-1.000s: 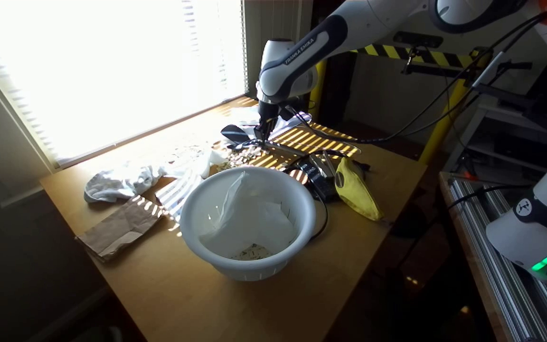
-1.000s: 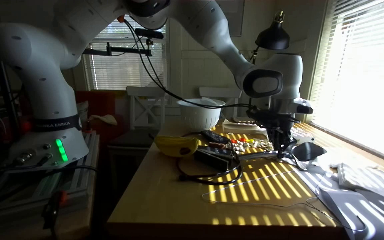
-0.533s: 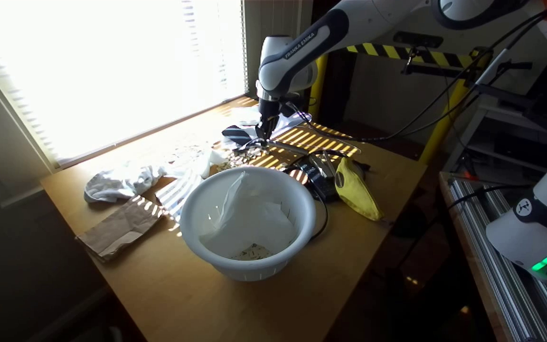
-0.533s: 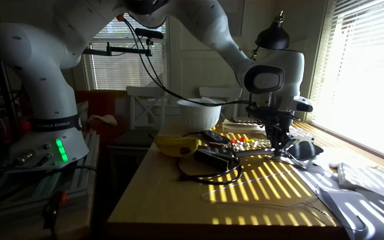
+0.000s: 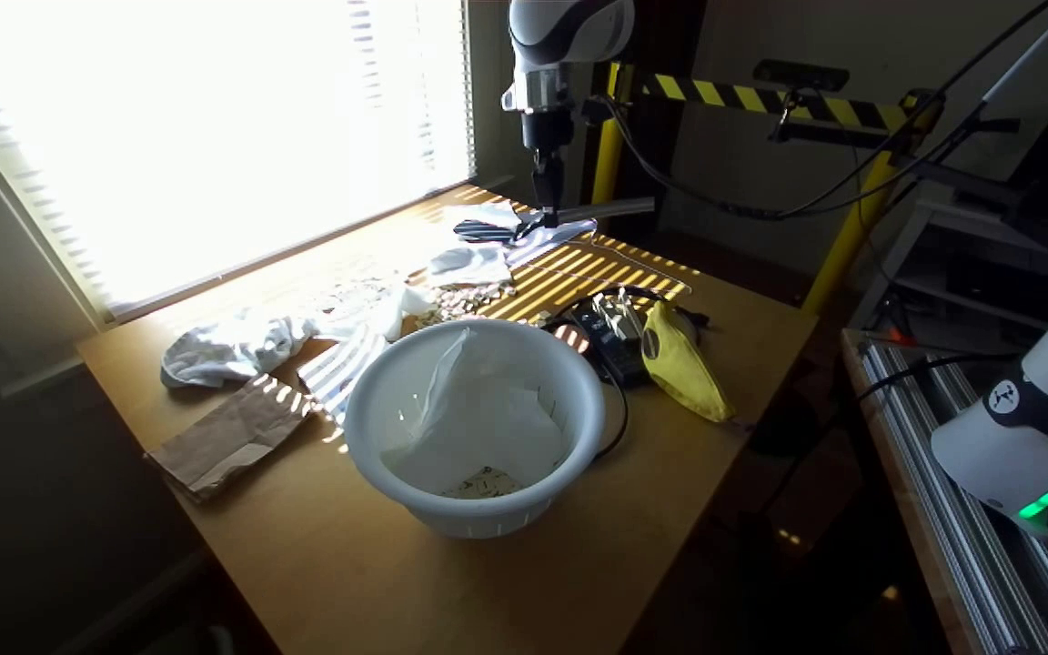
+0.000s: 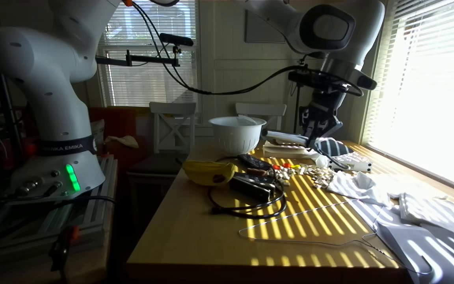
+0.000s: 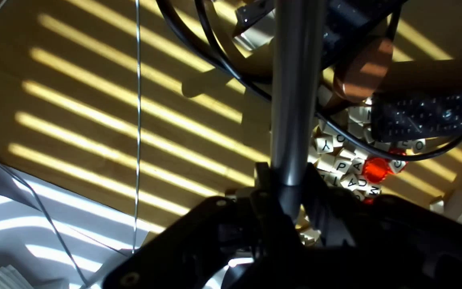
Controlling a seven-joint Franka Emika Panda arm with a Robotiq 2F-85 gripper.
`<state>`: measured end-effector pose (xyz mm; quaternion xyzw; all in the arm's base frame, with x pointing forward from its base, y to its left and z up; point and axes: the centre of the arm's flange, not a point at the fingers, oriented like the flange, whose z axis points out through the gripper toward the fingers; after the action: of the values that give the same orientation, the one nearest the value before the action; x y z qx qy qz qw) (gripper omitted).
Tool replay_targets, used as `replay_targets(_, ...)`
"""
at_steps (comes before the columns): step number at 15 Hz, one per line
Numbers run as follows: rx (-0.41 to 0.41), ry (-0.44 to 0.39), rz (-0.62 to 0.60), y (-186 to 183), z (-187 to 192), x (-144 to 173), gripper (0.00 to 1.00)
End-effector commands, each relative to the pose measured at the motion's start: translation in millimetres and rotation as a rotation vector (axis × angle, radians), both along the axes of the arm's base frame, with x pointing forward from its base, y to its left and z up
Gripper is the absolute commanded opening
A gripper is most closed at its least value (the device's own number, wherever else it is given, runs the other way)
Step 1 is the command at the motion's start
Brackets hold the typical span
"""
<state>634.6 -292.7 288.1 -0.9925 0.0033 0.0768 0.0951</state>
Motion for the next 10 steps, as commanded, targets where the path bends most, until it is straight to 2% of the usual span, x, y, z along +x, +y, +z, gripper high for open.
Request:
replay_targets(1,0.009,0.141,0.073,-8,19,-4,0.06)
replay_targets(4,-0.009,0.235,0.084,-8,10,-7,0.06)
replay_targets(5,-0.05,0.251,0.068,-8,3,-7,0.06)
replay_targets(7,-0.126,0.25,0.064,-6,-9,-5,0.06)
replay_targets(10,-0.18,0.266,0.09,1,-27,1,0.06)
